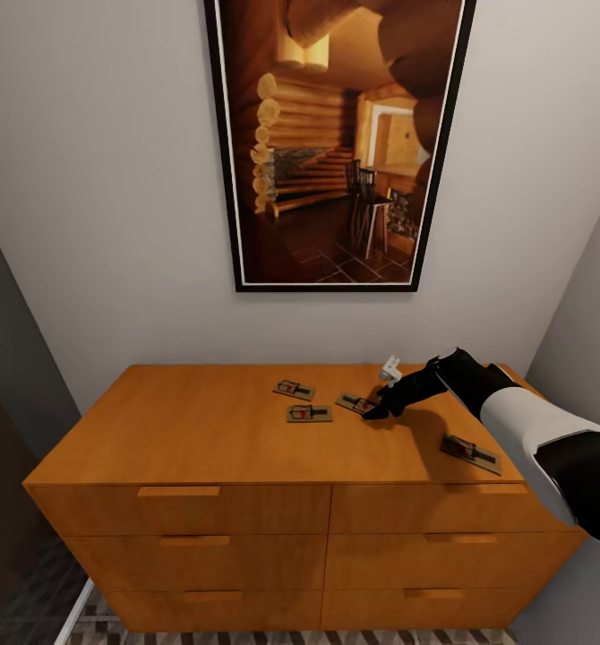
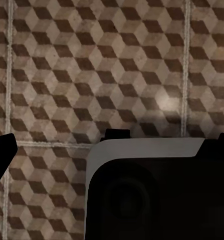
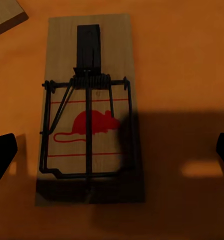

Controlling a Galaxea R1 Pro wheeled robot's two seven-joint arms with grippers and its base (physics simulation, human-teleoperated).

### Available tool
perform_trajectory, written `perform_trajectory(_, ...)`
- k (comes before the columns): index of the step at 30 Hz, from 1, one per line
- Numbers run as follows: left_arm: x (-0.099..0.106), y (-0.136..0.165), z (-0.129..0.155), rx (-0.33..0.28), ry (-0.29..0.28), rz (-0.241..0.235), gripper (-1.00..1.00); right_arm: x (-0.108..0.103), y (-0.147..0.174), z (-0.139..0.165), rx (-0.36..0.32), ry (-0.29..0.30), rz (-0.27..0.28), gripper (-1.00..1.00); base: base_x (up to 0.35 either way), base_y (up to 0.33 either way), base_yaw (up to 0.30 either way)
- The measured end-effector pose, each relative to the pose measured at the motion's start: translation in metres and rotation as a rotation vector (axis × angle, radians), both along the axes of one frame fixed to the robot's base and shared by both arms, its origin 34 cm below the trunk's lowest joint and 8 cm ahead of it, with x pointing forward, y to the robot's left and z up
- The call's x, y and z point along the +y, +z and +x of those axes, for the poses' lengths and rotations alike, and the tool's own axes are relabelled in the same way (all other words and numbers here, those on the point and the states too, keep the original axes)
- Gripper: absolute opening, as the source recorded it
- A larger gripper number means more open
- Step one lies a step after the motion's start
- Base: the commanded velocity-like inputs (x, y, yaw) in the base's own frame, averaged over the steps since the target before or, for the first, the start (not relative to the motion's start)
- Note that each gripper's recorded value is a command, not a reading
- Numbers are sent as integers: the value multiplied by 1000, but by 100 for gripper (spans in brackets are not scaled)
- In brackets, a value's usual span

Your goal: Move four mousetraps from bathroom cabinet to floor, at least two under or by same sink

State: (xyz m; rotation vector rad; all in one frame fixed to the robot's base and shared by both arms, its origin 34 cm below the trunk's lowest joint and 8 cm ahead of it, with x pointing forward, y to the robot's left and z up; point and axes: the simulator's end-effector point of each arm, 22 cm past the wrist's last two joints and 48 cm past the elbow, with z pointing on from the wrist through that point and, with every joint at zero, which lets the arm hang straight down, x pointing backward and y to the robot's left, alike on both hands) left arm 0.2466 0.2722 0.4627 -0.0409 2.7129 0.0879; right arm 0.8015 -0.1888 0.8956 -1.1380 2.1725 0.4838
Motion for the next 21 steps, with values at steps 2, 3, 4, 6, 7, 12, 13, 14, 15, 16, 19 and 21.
perform_trajectory(2, 0, 0, 0, 0, 0, 0, 100, 0, 0, 0, 0, 0, 0, 100, 0, 0, 0)
perform_trajectory(3, 0, 0, 0, 0, 0, 0, 100, 0, 0, 0, 0, 0, 0, 100, 0, 0, 0)
perform_trajectory(4, 0, 0, 0, 0, 0, 0, 100, 0, 0, 0, 0, 0, 1, 100, 0, 0, 0)
perform_trajectory(6, 0, 0, 0, 0, 0, 0, 100, 0, 0, 0, 0, -1, 1, 100, 0, 0, 0)
perform_trajectory(7, 0, 0, 0, 0, 0, 0, 100, 0, 0, 0, 0, -1, 0, 100, 0, 0, 0)
perform_trajectory(12, 0, 0, 0, 0, 0, 0, 100, -1, 0, 0, 0, -1, 0, -100, 0, 0, 0)
perform_trajectory(13, 0, 0, 0, 0, 0, 0, 100, -1, 0, 0, -1, -1, -1, -100, 0, 0, 0)
perform_trajectory(14, 0, 0, 0, 0, 0, 0, 100, -1, 0, 0, -1, -1, -2, -100, 0, 0, 0)
perform_trajectory(15, 0, 0, 0, 0, 0, 0, 100, -1, 0, 0, -2, -1, -2, -100, 0, 0, 0)
perform_trajectory(16, 0, 0, 0, 0, 0, 0, 100, -1, 0, 0, -2, -1, -3, -100, 0, 0, 0)
perform_trajectory(19, 0, 0, 0, 0, 0, 0, 100, -1, 0, 0, -4, 1, -3, -100, 0, 0, 0)
perform_trajectory(21, 0, 0, 0, 0, 0, 0, 100, -1, 0, 0, -4, 0, -3, -100, 0, 0, 0)
